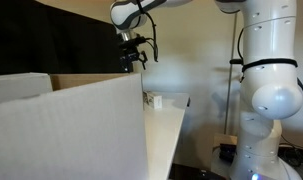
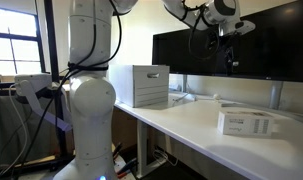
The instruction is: Put the smaller box on the table in the bigger box
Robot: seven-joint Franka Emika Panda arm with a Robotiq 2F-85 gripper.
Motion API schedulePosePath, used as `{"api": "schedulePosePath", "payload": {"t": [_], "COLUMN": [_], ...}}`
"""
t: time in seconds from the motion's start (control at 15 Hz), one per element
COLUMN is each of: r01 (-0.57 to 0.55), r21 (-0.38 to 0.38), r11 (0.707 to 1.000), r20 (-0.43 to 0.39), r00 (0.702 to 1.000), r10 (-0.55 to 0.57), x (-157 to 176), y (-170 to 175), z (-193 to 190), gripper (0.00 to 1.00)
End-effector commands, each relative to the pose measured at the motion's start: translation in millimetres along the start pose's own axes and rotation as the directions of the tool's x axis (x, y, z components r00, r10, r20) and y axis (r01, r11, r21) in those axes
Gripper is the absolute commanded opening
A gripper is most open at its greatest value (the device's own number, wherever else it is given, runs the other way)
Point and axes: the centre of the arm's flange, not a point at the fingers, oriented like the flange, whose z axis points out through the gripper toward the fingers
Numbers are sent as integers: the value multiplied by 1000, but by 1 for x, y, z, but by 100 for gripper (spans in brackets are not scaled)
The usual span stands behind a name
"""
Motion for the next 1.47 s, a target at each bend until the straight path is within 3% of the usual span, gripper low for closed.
{"api": "schedulePosePath", "payload": {"t": [0.0, 0.67, 1.0, 1.4], "r01": [29, 24, 6, -37], "r21": [10, -5, -17, 28], "r11": [1000, 1000, 1000, 999], "r20": [-10, 144, 158, 170], "r00": [1000, 989, 987, 985], "r10": [-28, -23, -3, 32], "x": [-1, 35, 31, 37], "y": [-6, 56, 65, 68], "z": [3, 71, 117, 157], "gripper": [100, 100, 100, 100]}}
